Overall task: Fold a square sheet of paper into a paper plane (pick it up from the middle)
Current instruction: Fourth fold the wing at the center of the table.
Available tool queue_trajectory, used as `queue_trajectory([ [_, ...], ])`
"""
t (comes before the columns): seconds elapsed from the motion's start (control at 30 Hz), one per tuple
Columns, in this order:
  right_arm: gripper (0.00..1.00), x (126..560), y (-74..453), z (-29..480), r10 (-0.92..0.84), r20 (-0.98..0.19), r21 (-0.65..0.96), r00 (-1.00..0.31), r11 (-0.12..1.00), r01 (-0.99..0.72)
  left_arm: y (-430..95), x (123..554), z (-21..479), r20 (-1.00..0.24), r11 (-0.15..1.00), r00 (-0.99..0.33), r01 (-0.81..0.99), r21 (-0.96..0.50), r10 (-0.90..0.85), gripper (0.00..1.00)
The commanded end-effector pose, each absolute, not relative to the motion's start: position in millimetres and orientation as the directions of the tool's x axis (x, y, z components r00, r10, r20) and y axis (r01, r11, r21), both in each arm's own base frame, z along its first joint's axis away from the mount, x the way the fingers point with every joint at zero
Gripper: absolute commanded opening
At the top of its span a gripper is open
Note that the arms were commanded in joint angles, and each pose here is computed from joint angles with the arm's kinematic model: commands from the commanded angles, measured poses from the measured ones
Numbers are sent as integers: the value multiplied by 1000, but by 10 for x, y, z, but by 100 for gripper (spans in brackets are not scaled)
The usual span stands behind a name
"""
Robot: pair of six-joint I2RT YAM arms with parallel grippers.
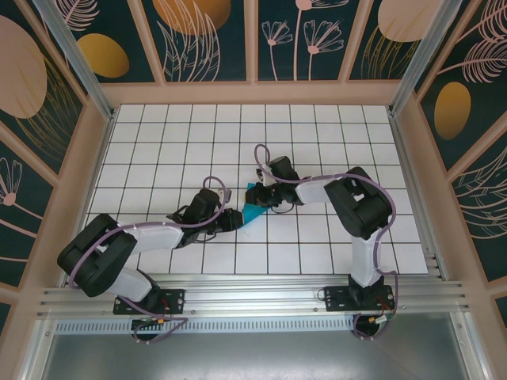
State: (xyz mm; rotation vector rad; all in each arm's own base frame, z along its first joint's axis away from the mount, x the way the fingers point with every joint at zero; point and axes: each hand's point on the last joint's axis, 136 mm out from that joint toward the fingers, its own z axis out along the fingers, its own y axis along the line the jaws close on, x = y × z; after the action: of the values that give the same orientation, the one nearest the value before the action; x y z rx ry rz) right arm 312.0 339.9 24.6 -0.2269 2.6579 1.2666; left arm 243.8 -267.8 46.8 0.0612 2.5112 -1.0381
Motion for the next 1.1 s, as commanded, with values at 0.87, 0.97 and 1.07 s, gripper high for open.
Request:
queue_trajectory([
  [0.87,21,2908,3157,-179,-61,-154,670,-986,727,-150,-2814,2629,447,-380,715,-914,170,-678,-143,19],
  [0.97,21,2906,3148,-192,-59,-151,669,-987,729,-146,-2799,2625,447,-381,716,-913,168,-678,-147,16],
  [1.07,21,2895,3143,-207,-60,-148,667,-987,731,-144,-2798,2600,453,-384,707,-912,176,-685,-145,13],
])
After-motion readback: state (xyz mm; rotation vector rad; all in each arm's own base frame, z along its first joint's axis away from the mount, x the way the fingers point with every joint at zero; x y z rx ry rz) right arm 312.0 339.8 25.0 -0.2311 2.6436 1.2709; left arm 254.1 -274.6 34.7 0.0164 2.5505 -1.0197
